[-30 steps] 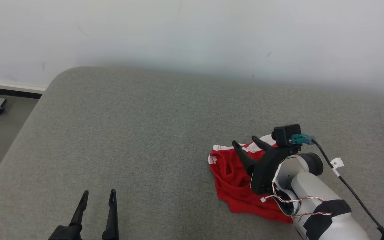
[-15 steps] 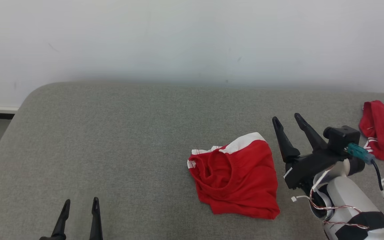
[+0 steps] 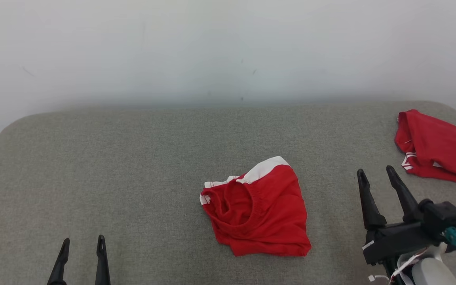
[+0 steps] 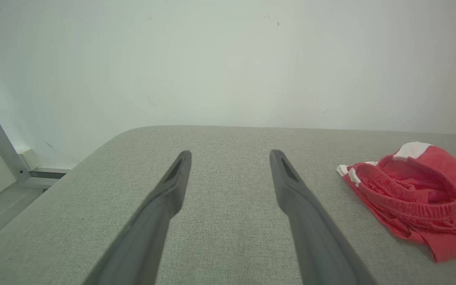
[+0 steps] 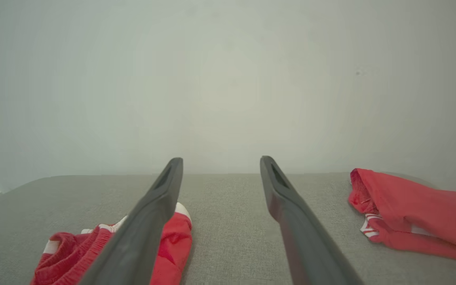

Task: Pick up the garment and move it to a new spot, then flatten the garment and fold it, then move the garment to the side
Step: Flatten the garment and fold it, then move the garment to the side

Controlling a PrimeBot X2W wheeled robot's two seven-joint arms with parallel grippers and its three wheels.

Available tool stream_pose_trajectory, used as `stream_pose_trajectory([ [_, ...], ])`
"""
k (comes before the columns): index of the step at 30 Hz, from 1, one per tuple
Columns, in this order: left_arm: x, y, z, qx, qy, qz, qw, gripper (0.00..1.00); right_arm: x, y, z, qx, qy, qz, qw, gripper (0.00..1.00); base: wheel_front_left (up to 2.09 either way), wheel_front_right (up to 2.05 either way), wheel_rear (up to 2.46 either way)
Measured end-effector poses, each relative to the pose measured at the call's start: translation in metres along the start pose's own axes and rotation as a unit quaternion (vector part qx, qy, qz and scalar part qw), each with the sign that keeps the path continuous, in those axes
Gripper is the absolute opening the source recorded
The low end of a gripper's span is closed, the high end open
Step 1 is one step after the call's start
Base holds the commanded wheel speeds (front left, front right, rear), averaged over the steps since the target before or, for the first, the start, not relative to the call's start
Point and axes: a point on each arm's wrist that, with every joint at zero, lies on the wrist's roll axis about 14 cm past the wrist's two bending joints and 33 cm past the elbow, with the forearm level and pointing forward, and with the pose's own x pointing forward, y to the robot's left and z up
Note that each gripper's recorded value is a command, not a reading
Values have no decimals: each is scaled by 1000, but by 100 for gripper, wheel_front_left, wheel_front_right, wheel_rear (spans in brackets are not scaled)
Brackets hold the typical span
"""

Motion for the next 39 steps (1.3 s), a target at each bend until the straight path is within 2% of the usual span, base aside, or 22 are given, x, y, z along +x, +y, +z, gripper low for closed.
stream_pose_trajectory([
  [9,-1,-1,1,5,-2,-3,1000,100,-34,-2,-9,35,-4,-47,998,100,0,0,0],
  [17,-7,0,-4,16,9,-4,1000,100,-54,9,-16,46,3,-61,997,100,0,0,0],
  [39,-11,2,-9,22,17,-4,1000,100,-58,16,-24,43,16,-57,997,100,0,0,0],
])
